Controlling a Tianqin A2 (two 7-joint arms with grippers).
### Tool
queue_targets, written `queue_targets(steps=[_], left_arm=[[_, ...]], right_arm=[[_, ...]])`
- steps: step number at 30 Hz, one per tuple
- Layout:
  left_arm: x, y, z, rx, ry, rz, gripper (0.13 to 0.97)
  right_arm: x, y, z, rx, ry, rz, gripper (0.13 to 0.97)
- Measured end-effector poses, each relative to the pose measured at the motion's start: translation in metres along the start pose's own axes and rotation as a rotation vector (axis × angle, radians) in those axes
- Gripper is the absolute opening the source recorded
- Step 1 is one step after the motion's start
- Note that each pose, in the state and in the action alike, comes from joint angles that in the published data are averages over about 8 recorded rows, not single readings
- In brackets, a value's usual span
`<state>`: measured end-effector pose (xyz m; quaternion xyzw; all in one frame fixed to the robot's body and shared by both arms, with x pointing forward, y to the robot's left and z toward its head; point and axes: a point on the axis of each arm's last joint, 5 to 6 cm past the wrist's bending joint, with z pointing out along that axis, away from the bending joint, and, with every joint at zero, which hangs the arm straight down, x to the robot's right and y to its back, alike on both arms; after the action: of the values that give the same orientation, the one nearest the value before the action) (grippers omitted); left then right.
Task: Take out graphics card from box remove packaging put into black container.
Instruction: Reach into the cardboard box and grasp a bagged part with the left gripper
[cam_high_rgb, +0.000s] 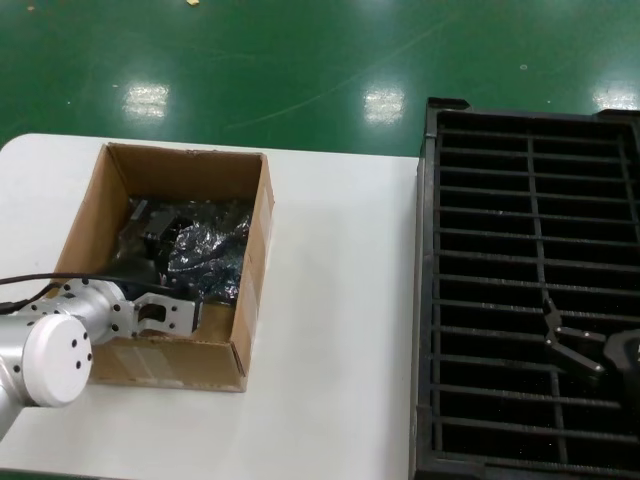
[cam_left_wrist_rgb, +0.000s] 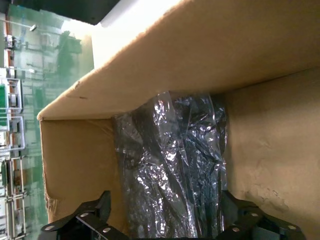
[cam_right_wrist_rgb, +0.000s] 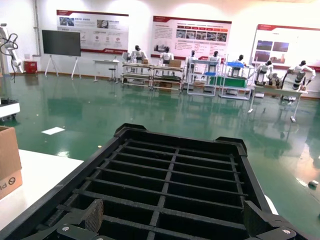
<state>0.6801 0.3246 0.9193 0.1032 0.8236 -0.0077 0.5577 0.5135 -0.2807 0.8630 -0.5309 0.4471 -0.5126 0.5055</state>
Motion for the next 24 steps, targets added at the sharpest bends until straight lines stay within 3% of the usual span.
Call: queue_targets(steps=[7,12,24], left_arm=[[0.0041,0.0014,0.007,-0.027,-0.031,-0.014,0.737],[0.0071,0.0010,0.011,-0.042,-0.055,-0.030,0.608],[0.0096,-0.0014,0.010,-0.042,-0.071,-0.048,0.335]], right_arm=[[0.000,0.000,0.000,0.000,0.000,0.000,0.966],[0.000,0.000,0.000,0.000,0.000,0.000,0.966],[0.000,0.000,0.000,0.000,0.000,0.000,0.966]])
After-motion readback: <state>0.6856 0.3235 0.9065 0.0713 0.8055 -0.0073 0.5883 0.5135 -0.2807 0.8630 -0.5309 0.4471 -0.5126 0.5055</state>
